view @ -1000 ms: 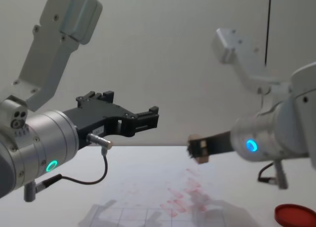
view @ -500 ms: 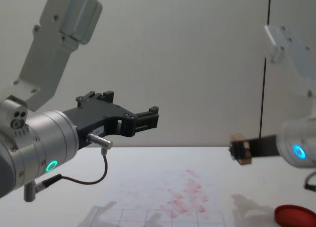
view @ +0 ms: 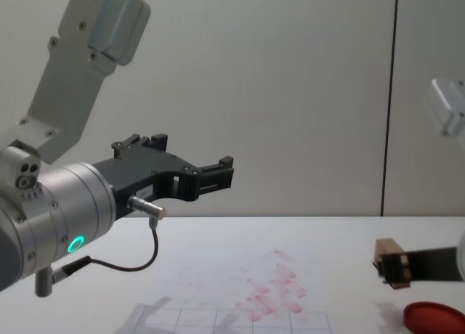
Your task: Use the one hand to pick up the stamp and affix it onto the A4 paper.
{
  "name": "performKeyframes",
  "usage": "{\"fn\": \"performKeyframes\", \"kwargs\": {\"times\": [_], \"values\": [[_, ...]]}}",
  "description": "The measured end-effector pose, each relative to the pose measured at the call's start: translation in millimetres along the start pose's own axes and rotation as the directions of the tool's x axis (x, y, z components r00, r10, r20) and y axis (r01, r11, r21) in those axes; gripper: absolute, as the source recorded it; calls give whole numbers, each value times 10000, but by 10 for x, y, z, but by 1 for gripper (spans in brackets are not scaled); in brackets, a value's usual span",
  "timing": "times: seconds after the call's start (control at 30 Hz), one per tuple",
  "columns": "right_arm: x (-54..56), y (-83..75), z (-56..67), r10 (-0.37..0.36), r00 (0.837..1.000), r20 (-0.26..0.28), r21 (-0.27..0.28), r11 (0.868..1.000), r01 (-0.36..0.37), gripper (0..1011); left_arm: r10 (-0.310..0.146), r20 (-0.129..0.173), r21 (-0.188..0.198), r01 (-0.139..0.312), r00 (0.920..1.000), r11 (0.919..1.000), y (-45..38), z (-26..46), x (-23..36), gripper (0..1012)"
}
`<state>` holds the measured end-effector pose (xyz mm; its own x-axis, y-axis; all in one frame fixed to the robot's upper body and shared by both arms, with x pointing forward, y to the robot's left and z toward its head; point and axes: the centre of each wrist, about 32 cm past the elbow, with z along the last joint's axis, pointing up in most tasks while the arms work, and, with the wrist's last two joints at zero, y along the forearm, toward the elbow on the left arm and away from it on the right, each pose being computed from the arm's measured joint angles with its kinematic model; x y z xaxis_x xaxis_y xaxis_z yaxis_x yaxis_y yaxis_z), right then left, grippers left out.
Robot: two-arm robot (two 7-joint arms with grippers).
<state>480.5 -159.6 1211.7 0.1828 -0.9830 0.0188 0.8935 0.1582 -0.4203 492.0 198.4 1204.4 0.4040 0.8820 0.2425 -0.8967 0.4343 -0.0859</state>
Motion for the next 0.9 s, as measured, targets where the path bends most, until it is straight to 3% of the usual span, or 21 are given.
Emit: {"fn": "performKeyframes", "kwargs": {"times": [0.77,0.9], "values": [[176,-221,-210,-804,9968,4,-326,9962,804,221,0,0,-1,0,10000,10000,0,0,0,993],[200,-234,-241,-743,9972,-76,-309,9968,740,296,0,0,-1,0,10000,10000,0,0,0,993]]}}
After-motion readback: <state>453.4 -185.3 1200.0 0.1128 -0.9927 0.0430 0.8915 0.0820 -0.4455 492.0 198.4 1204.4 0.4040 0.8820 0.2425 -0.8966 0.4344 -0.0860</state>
